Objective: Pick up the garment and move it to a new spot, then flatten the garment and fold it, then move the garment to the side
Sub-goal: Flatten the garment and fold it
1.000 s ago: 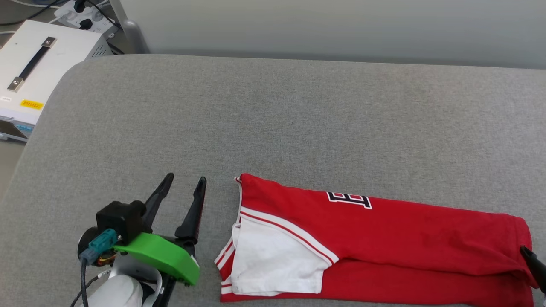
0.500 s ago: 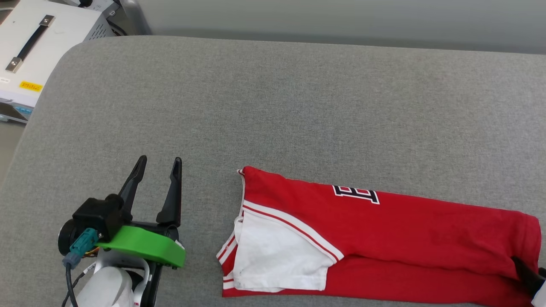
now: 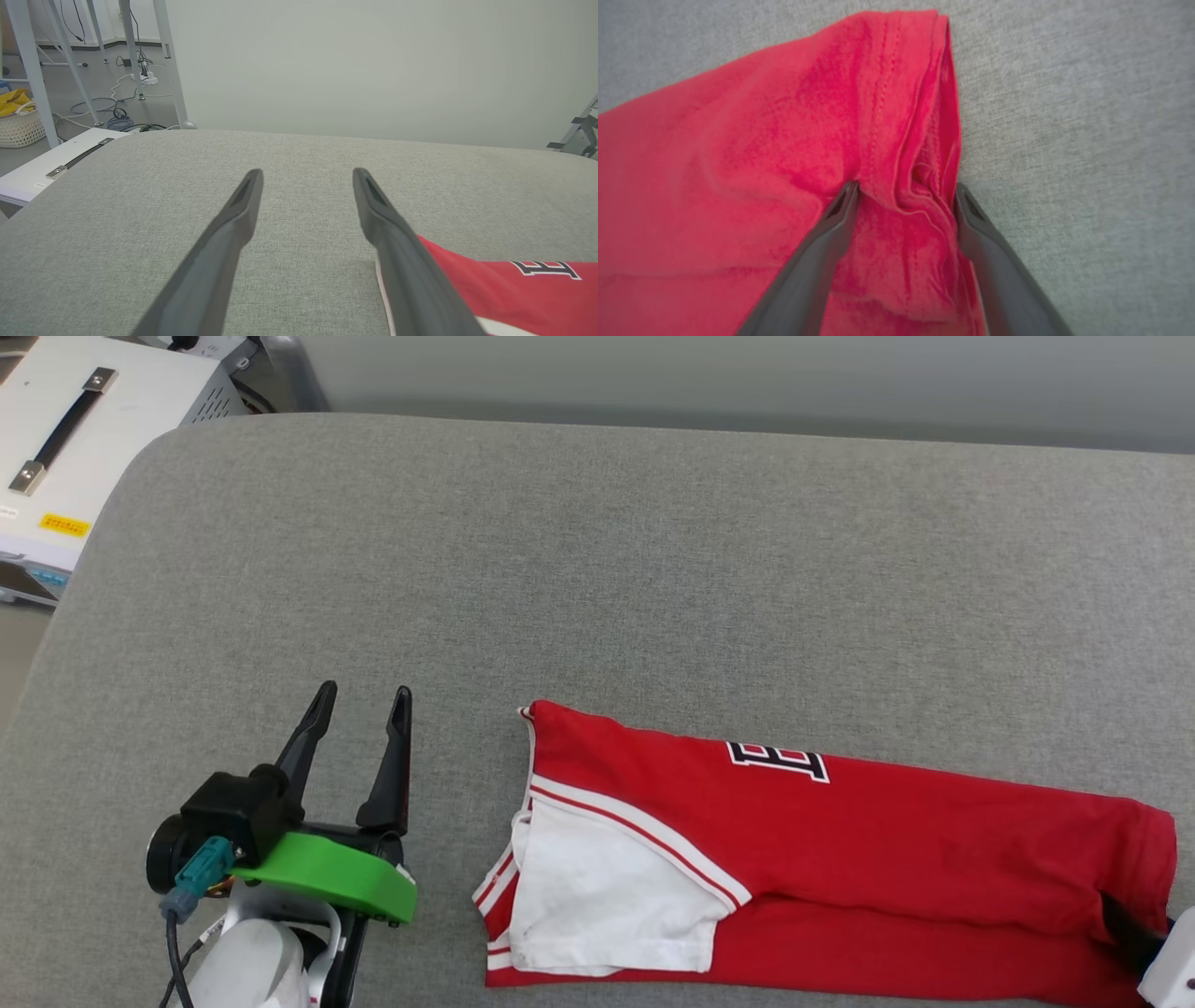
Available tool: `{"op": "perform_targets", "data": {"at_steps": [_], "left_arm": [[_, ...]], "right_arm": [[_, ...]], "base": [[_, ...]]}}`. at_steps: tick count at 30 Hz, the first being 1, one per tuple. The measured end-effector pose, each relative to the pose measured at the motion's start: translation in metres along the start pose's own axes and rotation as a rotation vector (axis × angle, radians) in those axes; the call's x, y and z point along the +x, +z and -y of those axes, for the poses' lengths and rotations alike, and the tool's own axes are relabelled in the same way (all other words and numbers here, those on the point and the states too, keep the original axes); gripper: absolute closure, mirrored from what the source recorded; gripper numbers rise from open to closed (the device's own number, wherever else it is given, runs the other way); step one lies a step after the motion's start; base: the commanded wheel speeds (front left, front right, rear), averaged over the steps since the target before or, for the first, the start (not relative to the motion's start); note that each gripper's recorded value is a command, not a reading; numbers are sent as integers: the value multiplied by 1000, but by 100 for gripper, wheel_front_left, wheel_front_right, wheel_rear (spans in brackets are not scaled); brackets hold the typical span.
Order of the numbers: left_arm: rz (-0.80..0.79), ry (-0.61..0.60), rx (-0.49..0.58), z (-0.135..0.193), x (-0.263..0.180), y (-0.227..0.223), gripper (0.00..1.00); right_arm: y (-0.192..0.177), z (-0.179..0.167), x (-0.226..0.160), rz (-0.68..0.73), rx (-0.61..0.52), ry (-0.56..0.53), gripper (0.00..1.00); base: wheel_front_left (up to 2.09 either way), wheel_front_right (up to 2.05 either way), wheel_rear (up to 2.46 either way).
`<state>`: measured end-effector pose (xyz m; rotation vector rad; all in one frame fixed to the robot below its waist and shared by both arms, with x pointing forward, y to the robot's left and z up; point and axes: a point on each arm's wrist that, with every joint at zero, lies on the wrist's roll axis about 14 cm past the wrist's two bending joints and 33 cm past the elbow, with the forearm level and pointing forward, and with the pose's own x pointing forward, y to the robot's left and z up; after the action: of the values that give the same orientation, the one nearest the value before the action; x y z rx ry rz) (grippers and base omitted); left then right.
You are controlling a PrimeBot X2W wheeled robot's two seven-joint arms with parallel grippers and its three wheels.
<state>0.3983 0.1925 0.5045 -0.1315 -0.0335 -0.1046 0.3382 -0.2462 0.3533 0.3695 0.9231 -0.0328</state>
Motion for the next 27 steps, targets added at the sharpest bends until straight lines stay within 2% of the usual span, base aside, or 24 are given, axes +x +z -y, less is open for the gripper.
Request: {"op": "perform_targets", "data": {"at_steps": [1, 14, 22, 27], "left_arm": [[3, -3, -2, 1, 0, 1, 0], [16, -27, -16, 12, -8, 1, 0], [14, -36, -28, 16, -10, -1, 0], [24, -39, -32, 17, -12, 2, 0]], "right_arm": [[0, 0, 0, 4, -8, 0, 100], [25, 11, -13, 120, -28, -14, 100], [69, 62, -41, 274, -84, -176, 100], [81, 66, -52, 306, -98, -200, 100]], "base": [[0, 0, 0], [0, 0, 0], [0, 0, 0], [0, 0, 0]]}}
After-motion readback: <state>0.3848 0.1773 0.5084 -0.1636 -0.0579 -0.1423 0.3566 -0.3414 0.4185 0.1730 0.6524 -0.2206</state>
